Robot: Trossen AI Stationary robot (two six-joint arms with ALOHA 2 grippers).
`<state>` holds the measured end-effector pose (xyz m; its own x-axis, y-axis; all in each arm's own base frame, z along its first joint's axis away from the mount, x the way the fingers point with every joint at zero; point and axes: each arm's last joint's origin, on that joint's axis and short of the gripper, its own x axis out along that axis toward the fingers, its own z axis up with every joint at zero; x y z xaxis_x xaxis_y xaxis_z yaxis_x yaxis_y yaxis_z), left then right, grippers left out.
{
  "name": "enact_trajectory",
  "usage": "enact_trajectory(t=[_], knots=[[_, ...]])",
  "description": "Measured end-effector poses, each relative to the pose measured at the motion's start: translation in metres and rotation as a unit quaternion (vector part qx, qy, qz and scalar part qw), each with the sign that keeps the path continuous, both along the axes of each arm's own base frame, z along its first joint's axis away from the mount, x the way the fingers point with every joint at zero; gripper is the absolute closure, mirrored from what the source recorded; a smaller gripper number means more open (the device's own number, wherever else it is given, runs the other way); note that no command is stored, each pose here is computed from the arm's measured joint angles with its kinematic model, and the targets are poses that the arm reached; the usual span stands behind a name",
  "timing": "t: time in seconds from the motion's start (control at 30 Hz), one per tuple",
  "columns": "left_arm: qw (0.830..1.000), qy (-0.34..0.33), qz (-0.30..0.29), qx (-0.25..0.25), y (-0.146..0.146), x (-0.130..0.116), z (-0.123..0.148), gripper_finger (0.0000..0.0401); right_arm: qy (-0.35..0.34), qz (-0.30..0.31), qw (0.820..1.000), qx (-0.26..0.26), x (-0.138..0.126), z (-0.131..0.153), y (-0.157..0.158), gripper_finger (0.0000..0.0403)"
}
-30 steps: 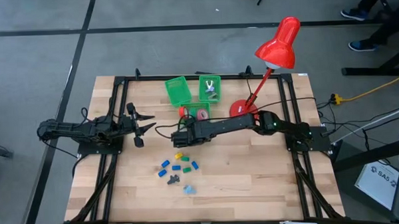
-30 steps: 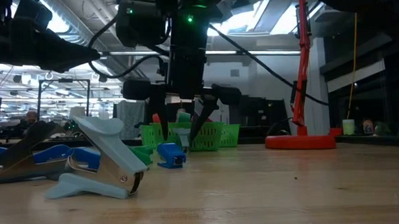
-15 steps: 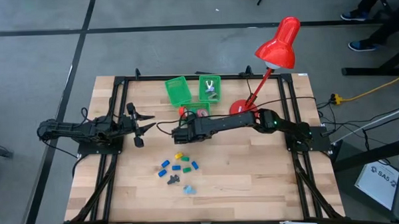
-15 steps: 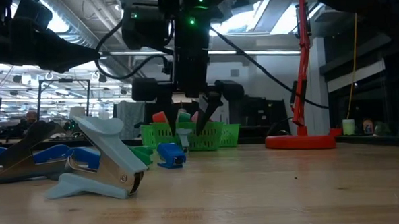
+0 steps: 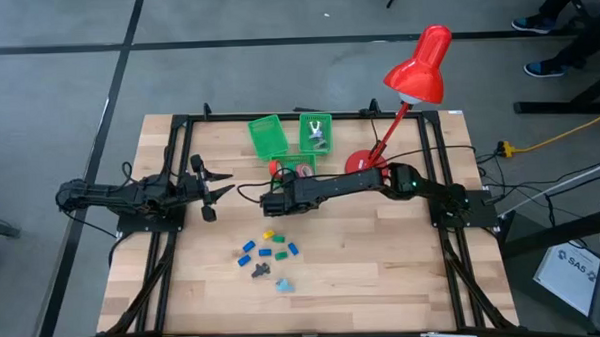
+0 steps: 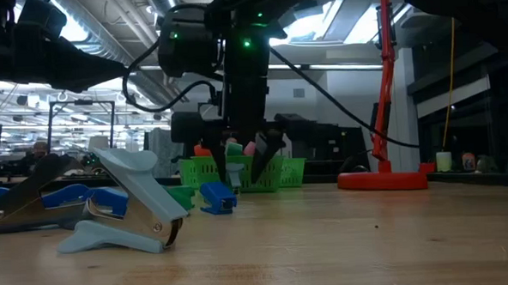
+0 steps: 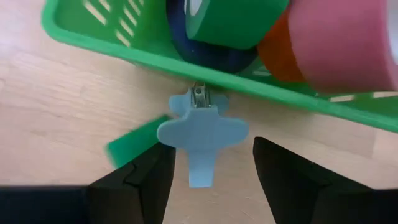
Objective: Pick and place Stapler, Stapler remover, tape
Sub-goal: Put the blue staple remover into the right green bin
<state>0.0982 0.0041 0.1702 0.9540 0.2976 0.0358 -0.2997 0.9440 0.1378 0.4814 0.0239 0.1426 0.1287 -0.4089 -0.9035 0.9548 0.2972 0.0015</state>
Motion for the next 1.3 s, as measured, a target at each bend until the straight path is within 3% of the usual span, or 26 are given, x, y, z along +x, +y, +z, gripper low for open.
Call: enact_trajectory(t=[0.17,0.47,0.63,0.93,1.3], knots=[[1.0,0.0,0.0,0.0,0.0,0.0,0.0,0.0274,0.001,0.02,1.0,-0.002,0.002,0.0,0.0,0.0211],[1.0,0.0,0.0,0.0,0.0,0.0,0.0,0.0274,-0.009,0.025,1.0,0.011,0.003,-0.001,0.005,0.0353],[1.0,0.0,0.0,0.0,0.0,0.0,0.0,0.0274,-0.004,0.032,0.999,0.018,0.002,0.008,0.018,0.0353],[1.0,-0.001,0.0,0.0,0.0,0.0,0.0,0.0274,-0.02,0.027,0.999,-0.032,0.0,0.076,0.02,0.0343],[1.0,-0.001,0.0,0.0,0.0,0.0,0.0,0.0274,-0.018,-0.037,0.996,-0.075,-0.02,0.122,-0.039,0.0348]])
